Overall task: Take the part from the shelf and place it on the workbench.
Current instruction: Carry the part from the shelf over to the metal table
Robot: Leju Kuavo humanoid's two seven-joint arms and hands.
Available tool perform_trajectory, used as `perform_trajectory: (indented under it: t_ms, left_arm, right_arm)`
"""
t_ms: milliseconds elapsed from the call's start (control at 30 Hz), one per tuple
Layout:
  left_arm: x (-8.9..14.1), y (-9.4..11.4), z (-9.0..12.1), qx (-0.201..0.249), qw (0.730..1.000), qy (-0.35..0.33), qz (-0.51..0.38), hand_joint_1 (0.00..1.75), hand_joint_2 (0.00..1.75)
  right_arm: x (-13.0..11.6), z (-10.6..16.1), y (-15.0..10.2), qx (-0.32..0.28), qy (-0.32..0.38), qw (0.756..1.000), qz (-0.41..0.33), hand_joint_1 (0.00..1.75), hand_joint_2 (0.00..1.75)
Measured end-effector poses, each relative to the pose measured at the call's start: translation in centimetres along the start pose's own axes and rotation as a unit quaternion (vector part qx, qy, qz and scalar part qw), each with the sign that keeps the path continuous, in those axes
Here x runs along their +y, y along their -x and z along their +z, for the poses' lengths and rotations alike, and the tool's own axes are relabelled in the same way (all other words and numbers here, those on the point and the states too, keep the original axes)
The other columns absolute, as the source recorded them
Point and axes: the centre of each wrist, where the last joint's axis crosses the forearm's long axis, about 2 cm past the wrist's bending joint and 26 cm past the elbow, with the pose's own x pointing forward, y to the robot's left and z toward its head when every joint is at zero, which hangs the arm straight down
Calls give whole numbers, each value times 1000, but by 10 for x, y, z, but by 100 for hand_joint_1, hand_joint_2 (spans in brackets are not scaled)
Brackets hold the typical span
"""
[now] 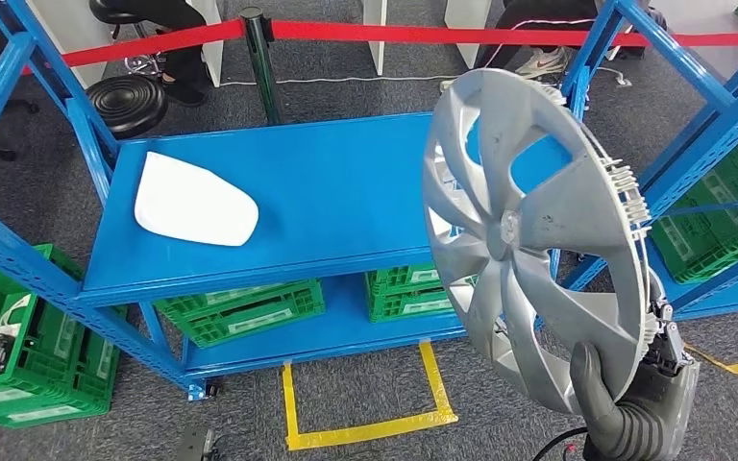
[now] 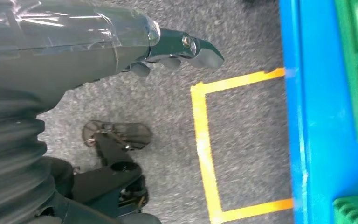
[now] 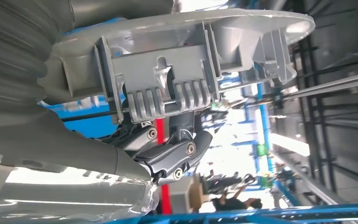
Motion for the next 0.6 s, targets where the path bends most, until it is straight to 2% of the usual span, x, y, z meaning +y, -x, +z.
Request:
perform_trajectory:
  t_ms: [133,333,600]
  left_arm:
    - [-11,0,3,17,1000,-3,8,0,175]
    - [-11,2,5,51,999,-8,5,0,175]
    - [-14,1,4,54,998,1,6,0,175]
  right_arm:
    - [-3,-4,-7,3,7,1000,13,175,175]
    - [-10,-11,-16,4,8,999,33,175,175]
    - [-11,-13,-20,-1,13,999,44,175,175]
